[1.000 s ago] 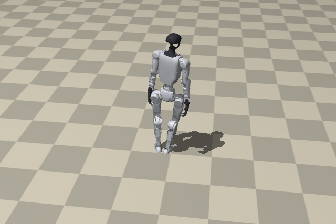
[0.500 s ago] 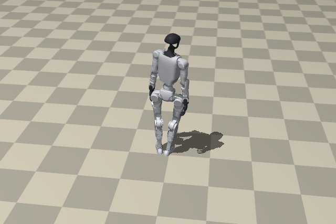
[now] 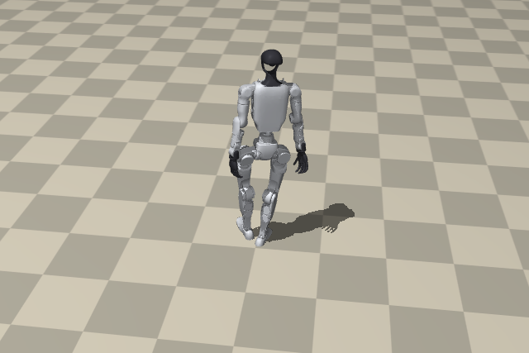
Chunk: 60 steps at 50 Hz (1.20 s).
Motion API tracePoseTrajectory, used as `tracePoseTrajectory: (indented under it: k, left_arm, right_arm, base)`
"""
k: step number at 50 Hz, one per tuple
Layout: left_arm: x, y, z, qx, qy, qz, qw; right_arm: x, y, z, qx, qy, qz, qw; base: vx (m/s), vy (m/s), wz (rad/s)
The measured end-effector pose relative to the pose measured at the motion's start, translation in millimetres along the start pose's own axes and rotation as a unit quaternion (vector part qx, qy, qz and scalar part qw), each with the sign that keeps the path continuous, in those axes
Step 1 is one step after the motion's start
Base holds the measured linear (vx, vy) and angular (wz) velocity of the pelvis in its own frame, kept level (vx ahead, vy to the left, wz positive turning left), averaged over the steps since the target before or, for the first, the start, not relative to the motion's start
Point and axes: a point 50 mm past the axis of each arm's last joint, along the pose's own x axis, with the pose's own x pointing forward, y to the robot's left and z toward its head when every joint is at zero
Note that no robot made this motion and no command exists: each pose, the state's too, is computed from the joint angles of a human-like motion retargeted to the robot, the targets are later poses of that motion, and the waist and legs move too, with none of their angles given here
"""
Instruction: In place motions
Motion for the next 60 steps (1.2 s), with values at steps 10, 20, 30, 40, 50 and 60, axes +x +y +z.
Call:
tracePoseTrajectory:
  k: [10, 20, 30, 40, 50, 60]
  left_arm:
    - [-5.7, 4.6, -60.0, -0.122, 0.086, 0.032, 0.988]
    - [-6.2, -13.7, -75.5, -0.221, 0.106, 0.022, 0.969]
    - [0.9, -6.9, -15.1, -0.095, 0.015, 0.002, 0.995]
    - [0.6, -3.8, 10.9, -0.041, -0.029, -0.001, 0.999]
    - [0.8, -7.7, -13.0, -0.042, 0.02, -0.014, 0.999]
    - [-2.2, -1.9, -21.0, -0.008, 0.072, -0.006, 0.997]
  right_arm:
    - [-6.9, -32.6, 19.5, 0.011, -0.044, -0.046, 0.998]
    - [-19.0, -32.9, 70.4, 0.037, -0.138, -0.034, 0.989]
    - [-19.5, -10.6, 82.9, -0.026, -0.134, -0.012, 0.991]
    - [-12.0, -3.5, 61.3, -0.045, -0.097, -0.011, 0.994]
    - [-3.4, -6.9, 21.9, 0.018, -0.048, -0.011, 0.999]
    - [0.4, 2.4, 7.8, 0.073, -0.039, 0.002, 0.997]
  base:
    - [0.2, -0.06, 1.75]
    - [0.24, -0.02, 0.42]
    - [0.2, -0.04, 0.1]
    - [0.26, -0.08, -0.01]
    - [0.32, -0.09, 0.21]
    - [0.19, -0.13, 0.7]
